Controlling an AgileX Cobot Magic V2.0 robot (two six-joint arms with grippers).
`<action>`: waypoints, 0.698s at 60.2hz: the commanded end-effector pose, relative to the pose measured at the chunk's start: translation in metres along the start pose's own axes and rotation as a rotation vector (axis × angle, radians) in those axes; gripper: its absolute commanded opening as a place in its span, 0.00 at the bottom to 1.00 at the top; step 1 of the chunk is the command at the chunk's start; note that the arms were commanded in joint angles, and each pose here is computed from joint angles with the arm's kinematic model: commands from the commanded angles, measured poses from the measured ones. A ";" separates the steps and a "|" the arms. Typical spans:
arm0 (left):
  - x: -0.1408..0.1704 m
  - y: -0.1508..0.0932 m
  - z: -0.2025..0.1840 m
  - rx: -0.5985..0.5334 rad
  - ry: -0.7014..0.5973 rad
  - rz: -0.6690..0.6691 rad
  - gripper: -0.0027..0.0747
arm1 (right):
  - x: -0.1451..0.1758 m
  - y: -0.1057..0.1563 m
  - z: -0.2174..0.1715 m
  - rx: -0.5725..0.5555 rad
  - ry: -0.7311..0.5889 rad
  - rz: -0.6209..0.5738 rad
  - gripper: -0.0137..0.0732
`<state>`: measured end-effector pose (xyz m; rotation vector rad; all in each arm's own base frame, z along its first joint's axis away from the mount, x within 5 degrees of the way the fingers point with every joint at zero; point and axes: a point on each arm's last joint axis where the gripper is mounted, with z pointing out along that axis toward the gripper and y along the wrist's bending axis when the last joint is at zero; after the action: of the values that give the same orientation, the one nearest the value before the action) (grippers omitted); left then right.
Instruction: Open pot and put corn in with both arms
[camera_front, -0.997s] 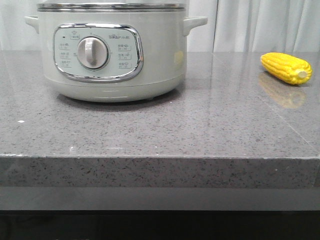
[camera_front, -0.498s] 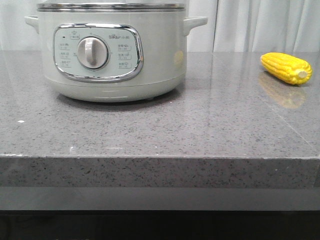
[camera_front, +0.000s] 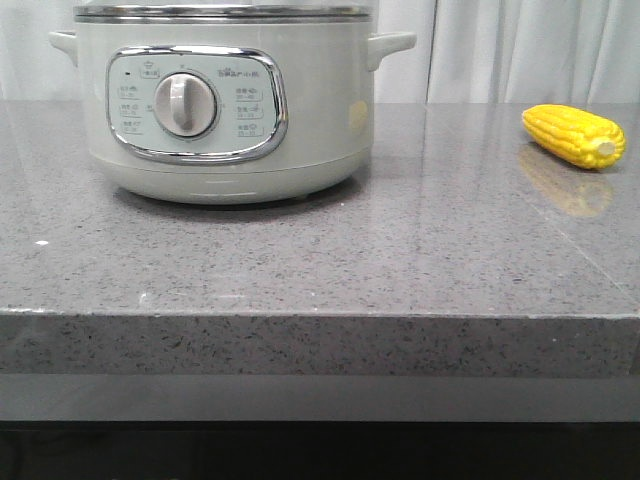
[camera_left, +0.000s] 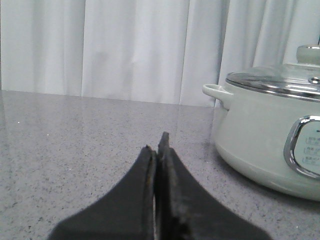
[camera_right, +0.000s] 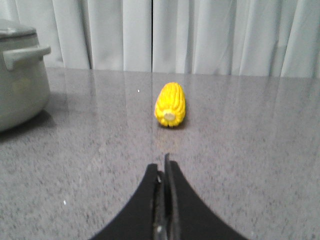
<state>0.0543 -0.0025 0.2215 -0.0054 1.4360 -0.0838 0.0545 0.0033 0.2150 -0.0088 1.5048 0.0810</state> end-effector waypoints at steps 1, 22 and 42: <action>-0.040 -0.001 -0.005 0.002 -0.158 -0.022 0.01 | -0.039 0.001 -0.008 0.003 -0.156 -0.006 0.02; -0.137 -0.011 -0.001 0.044 -0.059 -0.016 0.01 | -0.130 0.008 -0.014 -0.019 -0.120 -0.010 0.02; -0.160 -0.014 0.038 0.050 0.116 -0.014 0.01 | -0.155 0.010 0.038 -0.025 0.163 -0.010 0.02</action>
<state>0.0617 -0.0084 0.3729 0.0479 1.5872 -0.1218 0.0679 0.0076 0.3610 -0.0482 1.6767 0.1023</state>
